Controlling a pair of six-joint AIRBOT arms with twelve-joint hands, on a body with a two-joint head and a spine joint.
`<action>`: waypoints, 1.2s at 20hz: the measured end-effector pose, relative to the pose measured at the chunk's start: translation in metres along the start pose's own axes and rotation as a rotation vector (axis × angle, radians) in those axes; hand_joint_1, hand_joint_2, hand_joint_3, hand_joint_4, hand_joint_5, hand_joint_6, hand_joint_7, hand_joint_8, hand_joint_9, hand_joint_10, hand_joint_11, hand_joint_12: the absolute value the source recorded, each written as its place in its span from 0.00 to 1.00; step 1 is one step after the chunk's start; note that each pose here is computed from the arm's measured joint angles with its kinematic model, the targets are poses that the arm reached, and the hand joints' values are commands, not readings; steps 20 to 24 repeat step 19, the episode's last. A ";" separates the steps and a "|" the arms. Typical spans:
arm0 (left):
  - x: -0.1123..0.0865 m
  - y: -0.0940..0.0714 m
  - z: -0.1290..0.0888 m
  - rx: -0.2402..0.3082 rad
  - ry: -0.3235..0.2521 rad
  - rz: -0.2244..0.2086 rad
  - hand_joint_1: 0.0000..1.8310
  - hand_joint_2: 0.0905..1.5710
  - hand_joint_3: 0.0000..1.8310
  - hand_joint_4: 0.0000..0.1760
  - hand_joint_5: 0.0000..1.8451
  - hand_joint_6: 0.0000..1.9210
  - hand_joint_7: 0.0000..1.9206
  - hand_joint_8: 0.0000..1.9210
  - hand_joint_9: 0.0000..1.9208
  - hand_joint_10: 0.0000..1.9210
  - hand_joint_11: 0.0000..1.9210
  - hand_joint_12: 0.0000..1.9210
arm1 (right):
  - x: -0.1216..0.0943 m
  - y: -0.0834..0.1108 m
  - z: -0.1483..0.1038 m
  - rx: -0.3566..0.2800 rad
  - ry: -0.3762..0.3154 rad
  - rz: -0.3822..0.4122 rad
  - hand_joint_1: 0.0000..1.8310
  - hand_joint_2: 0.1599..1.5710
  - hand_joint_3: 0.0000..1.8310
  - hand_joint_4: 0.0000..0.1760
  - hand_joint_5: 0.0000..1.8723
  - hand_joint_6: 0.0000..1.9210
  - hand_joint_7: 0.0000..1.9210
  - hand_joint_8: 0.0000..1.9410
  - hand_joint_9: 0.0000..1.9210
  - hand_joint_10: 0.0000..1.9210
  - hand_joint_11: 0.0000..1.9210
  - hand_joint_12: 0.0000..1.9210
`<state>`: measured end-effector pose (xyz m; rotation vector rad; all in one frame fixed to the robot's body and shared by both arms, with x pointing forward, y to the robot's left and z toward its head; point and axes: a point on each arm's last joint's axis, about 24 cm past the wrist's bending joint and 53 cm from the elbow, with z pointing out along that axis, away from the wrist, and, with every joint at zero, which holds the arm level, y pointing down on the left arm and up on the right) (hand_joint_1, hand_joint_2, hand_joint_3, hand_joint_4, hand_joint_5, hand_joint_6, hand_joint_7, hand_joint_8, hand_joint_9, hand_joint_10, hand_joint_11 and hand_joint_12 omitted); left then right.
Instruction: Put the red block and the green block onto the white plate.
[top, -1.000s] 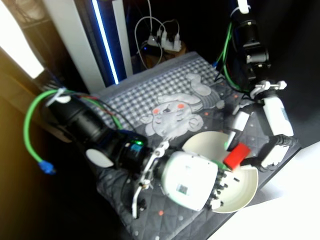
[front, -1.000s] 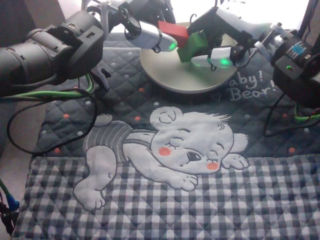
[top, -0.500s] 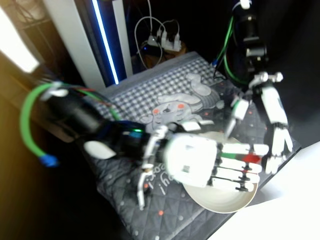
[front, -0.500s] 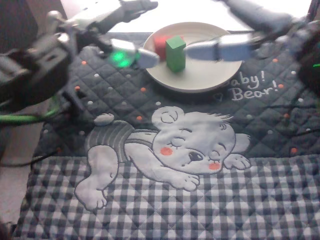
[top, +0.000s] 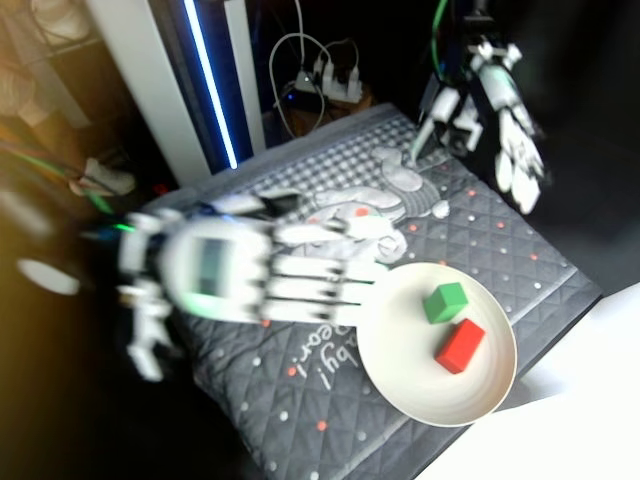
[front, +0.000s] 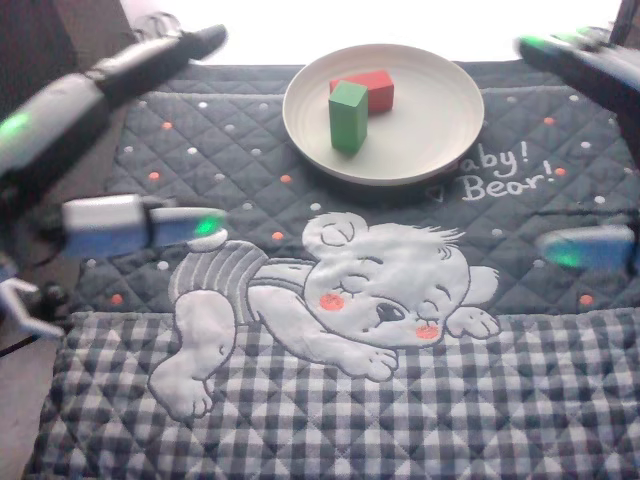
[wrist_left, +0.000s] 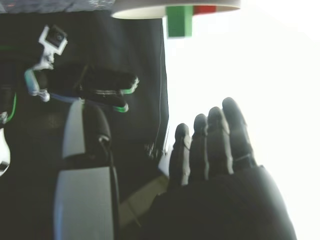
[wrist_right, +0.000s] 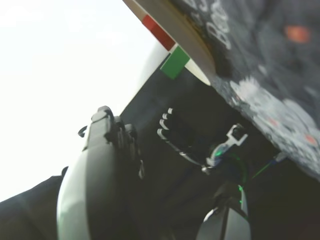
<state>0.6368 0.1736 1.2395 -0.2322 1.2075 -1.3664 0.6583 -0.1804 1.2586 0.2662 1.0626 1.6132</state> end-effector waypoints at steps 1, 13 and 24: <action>-0.006 -0.007 -0.012 0.017 -0.026 -0.004 0.52 0.57 0.00 0.15 0.08 0.00 0.09 0.00 0.10 0.00 0.01 0.25 | 0.003 -0.001 -0.011 0.011 -0.002 0.013 0.41 0.44 0.00 1.00 0.05 0.00 0.10 0.00 0.06 0.01 0.02 0.01; -0.008 -0.017 -0.062 -0.007 -0.086 -0.030 0.37 0.68 0.00 0.13 0.03 0.00 0.02 0.00 0.06 0.00 0.00 0.22 | -0.001 -0.011 -0.085 0.120 -0.092 0.071 0.32 0.58 0.01 0.76 0.01 0.00 0.06 0.00 0.05 0.01 0.05 0.01; -0.027 -0.055 -0.035 0.160 -0.139 0.016 0.05 0.76 0.00 0.00 0.01 0.00 0.08 0.01 0.11 0.01 0.06 0.17 | 0.011 0.007 -0.080 0.069 0.011 0.044 0.25 0.65 0.00 0.67 0.02 0.01 0.01 0.00 0.05 0.00 0.07 0.01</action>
